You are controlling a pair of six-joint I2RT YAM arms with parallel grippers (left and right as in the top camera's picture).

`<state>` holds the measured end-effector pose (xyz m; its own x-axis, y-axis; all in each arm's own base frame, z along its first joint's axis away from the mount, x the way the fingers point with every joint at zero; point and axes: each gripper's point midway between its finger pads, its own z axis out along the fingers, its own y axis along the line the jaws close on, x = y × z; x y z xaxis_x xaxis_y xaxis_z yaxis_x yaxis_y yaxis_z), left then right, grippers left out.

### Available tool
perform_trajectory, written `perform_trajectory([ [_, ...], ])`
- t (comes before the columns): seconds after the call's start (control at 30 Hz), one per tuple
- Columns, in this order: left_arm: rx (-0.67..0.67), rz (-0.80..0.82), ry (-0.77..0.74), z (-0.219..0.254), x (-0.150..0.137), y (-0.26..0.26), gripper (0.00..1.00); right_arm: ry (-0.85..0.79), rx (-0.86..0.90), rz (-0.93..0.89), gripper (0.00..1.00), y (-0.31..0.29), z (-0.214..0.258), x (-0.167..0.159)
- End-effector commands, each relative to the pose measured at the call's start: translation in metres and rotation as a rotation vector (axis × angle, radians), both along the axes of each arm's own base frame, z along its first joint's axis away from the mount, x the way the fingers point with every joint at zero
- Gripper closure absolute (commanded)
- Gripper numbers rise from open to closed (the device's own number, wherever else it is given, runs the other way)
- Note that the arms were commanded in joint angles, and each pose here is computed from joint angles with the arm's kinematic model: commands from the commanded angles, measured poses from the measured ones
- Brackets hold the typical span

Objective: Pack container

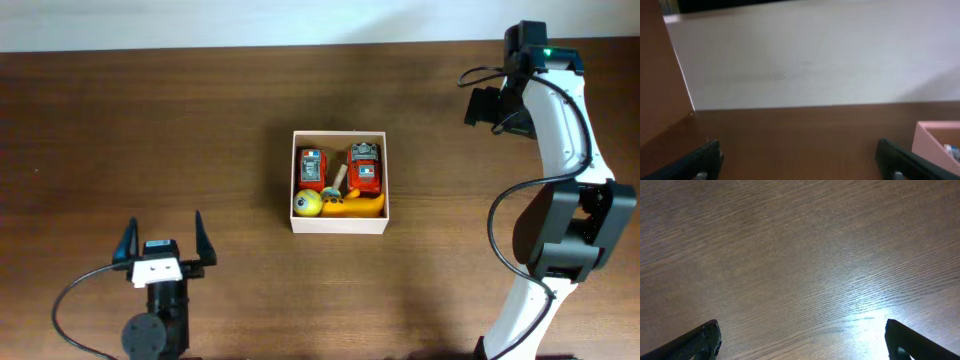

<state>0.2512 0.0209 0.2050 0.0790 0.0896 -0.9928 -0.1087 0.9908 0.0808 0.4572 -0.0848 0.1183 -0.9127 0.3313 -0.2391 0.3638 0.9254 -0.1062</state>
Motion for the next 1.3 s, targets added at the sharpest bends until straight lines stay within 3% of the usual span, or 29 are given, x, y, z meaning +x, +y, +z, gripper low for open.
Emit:
perform_trajectory([
  [0.0, 0.005, 0.008, 0.037, -0.016, -0.003, 0.002, 0.01, -0.001, -0.007, 0.001, 0.01, -0.001, 0.001, 0.000],
  [0.27, -0.001, 0.006, 0.166, -0.048, -0.006, 0.001, 0.01, -0.001, -0.007, 0.001, 0.01, -0.001, 0.001, 0.000],
  [1.27, 0.028, -0.005, 0.168, -0.048, -0.006, -0.001, 0.01, -0.001, -0.007, 0.001, 0.01, -0.001, 0.001, 0.000],
])
